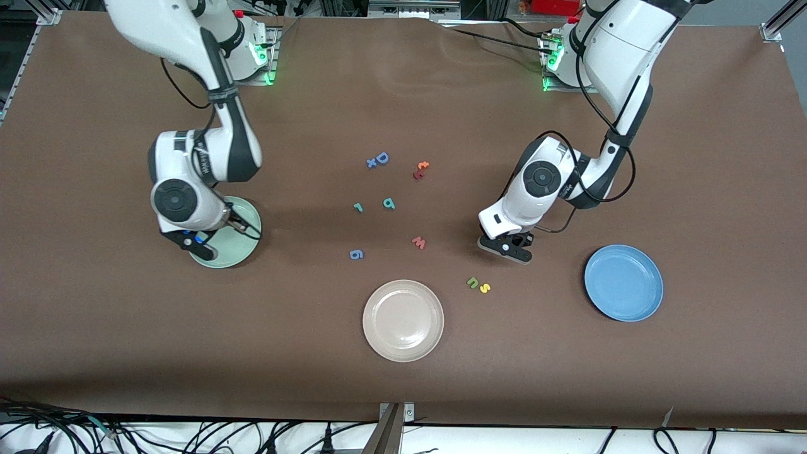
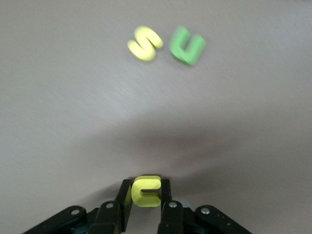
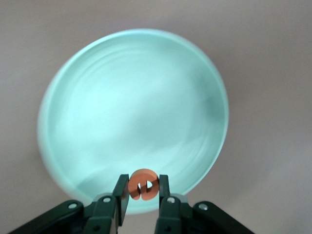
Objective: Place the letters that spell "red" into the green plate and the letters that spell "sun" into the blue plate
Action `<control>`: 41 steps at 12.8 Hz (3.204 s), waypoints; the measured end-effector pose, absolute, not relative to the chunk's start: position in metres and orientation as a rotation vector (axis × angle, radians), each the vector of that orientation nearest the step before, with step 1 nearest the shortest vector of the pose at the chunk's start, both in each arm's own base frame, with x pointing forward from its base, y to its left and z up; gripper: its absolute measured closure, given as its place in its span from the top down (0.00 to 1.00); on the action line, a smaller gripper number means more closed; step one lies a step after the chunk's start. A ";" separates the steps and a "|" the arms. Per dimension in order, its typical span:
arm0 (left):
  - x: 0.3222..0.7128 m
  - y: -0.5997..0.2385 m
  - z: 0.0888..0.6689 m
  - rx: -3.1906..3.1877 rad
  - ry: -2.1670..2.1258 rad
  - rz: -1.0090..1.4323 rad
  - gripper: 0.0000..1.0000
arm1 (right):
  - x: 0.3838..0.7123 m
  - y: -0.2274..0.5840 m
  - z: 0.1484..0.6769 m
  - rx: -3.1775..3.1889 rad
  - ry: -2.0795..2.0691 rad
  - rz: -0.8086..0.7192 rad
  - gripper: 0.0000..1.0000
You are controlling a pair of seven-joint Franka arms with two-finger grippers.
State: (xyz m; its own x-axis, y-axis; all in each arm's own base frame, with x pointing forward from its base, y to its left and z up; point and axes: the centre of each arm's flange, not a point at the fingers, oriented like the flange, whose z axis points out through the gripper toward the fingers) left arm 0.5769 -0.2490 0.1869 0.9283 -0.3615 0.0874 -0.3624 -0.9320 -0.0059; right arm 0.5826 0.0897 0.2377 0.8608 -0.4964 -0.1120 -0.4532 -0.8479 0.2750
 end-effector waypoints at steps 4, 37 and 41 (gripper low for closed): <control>0.615 -0.178 0.229 3.105 -0.640 0.223 0.28 | 0.569 0.073 0.199 2.808 -0.720 -0.312 0.29; 0.631 -0.261 0.235 2.918 0.507 0.187 0.99 | 0.499 0.412 0.177 3.053 -0.741 -0.102 0.30; 0.632 -0.296 0.236 2.781 0.910 0.158 1.00 | 0.520 0.381 0.192 3.016 -0.686 -0.113 0.30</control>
State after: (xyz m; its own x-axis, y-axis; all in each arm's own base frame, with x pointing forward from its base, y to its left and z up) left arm 0.6320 -0.2958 0.2356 0.8033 0.5945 0.0362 0.5718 -0.7868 0.2322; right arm 0.5197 0.3806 0.1916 0.8990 -0.4338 -0.0606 -0.4303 -0.9006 0.0617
